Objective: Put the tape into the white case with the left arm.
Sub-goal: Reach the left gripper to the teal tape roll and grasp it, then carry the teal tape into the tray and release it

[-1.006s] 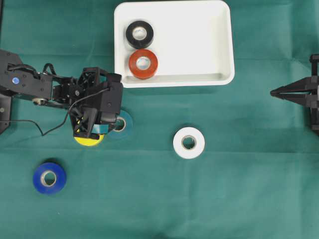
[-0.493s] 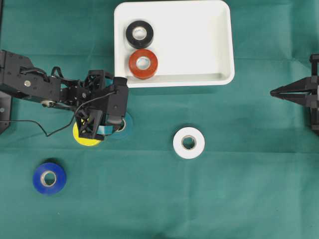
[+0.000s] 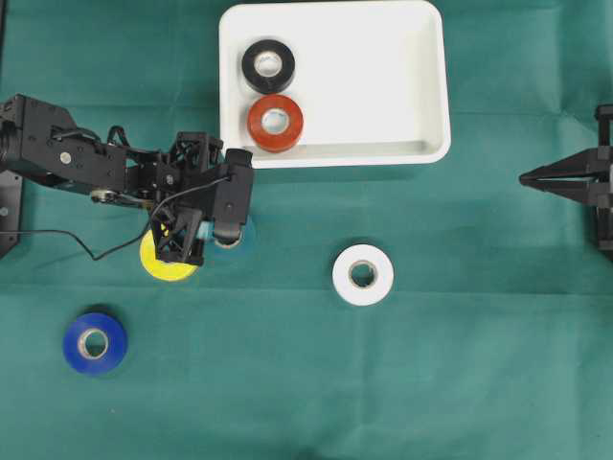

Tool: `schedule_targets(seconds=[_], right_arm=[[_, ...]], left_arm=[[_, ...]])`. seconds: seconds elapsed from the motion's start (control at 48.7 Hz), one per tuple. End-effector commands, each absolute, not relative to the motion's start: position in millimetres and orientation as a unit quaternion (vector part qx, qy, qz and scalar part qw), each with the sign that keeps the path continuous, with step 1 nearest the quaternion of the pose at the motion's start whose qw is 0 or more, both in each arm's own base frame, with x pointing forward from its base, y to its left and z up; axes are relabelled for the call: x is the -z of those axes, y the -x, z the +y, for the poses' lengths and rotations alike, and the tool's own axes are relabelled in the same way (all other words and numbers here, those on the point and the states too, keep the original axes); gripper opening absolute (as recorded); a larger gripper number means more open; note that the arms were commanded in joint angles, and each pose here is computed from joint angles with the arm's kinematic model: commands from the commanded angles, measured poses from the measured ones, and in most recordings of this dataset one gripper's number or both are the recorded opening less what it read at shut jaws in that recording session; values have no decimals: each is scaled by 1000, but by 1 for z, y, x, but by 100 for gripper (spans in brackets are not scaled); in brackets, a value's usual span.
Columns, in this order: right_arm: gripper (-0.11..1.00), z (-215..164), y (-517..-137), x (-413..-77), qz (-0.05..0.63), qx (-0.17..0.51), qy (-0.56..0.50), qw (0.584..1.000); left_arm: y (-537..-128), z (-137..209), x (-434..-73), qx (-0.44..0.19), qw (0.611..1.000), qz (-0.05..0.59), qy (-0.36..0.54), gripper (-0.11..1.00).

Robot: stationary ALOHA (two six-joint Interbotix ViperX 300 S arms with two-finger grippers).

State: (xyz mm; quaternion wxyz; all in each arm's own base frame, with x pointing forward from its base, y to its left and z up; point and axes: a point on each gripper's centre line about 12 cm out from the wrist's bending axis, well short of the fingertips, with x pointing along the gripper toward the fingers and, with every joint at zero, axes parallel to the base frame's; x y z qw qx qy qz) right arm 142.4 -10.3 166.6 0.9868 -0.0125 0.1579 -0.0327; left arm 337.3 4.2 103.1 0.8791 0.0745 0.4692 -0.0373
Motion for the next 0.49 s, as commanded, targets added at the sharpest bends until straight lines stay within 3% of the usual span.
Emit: schedule_targets(seconds=[0.0,0.226,0.472], right_arm=[[-9,-11,-144,-171,150,34,12,988],[-9,-11,-144,-171,150,34,12,988],[-9,-11,-144,-171,150,34,13,988]], left_arm=[[-344,5,-114,35,888,452,-75,22],[-345,3,-119,36,890,447,-75,22],[-343,-11,-149,54,896,432,-85,22]])
